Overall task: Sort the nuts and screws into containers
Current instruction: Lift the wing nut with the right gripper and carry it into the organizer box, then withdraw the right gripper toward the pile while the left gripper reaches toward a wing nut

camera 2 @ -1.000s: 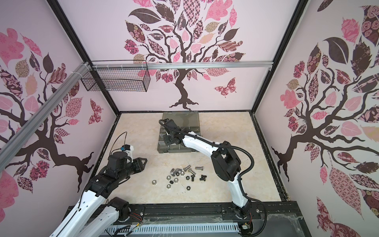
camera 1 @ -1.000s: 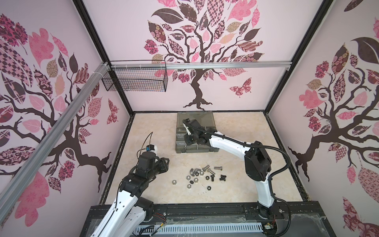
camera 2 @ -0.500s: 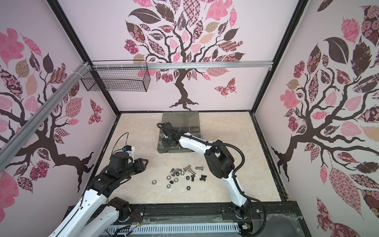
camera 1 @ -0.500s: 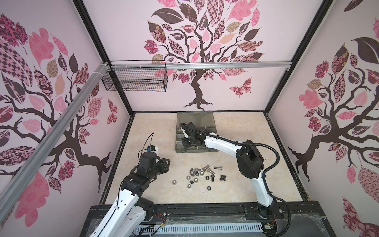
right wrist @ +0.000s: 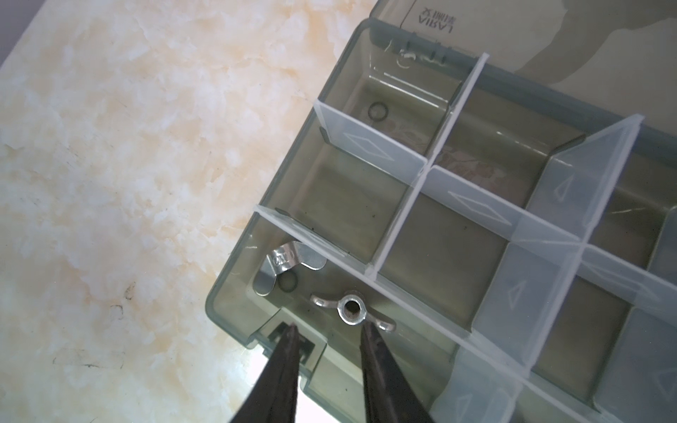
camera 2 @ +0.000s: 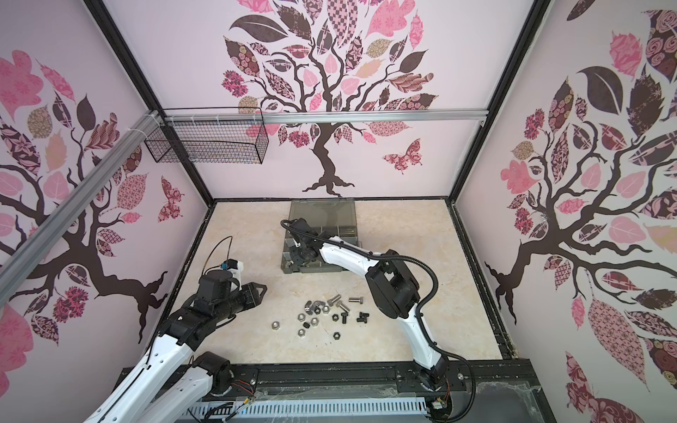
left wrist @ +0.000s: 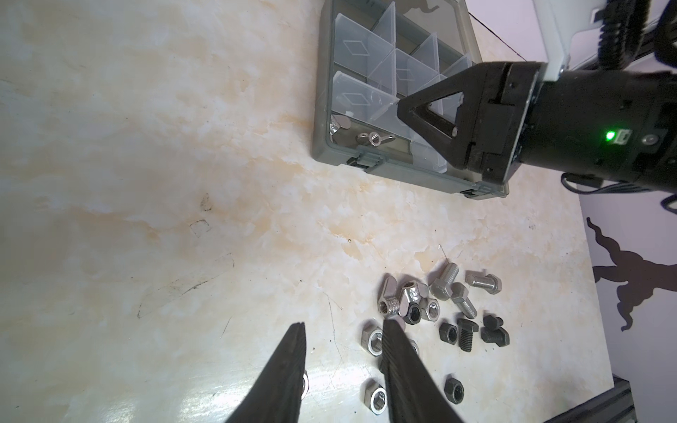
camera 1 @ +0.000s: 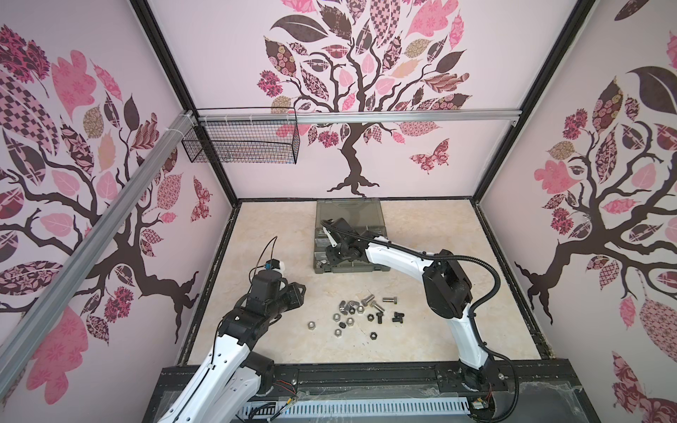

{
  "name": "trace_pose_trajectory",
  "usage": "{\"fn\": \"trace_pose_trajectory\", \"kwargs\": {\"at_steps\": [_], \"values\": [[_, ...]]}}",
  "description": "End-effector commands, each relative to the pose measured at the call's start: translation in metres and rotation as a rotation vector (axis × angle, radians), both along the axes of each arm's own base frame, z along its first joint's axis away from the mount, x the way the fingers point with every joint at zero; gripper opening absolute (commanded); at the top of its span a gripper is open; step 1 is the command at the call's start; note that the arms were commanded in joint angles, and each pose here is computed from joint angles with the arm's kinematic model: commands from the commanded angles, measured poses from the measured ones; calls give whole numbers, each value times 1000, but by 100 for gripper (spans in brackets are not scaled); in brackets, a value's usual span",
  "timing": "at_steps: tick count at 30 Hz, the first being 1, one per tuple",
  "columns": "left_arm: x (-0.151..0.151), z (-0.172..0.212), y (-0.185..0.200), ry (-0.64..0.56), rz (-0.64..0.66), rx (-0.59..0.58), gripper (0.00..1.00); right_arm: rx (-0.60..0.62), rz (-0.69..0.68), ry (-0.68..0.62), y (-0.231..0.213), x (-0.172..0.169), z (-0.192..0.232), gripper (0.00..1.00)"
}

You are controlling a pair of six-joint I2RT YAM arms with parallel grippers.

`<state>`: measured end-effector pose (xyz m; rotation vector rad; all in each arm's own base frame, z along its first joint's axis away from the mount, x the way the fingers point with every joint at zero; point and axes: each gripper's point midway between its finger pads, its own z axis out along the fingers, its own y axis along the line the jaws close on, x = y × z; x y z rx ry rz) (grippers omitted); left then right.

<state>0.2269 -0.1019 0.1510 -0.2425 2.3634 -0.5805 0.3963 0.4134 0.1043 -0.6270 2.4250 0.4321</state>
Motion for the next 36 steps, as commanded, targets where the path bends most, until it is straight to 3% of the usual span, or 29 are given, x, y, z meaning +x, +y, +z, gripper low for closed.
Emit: {"fn": "trace_pose_trajectory", "kwargs": {"at_steps": [1,6,12,24,36], "values": [[-3,-10,0,24,-6,1,38,65,-3,-55,-7,-8,47,32],[-1,-8,-6,38,-37,-4,37,101,-1,-104,-25,-23,80,32],[-1,-11,-8,51,-60,11,37,148,-57,-111,-71,-44,88,32],[-1,-21,-31,88,-143,54,37,116,-164,-43,-155,-101,46,33],[1,-40,-78,132,-251,68,36,96,-245,-28,-195,-128,33,33]]}}
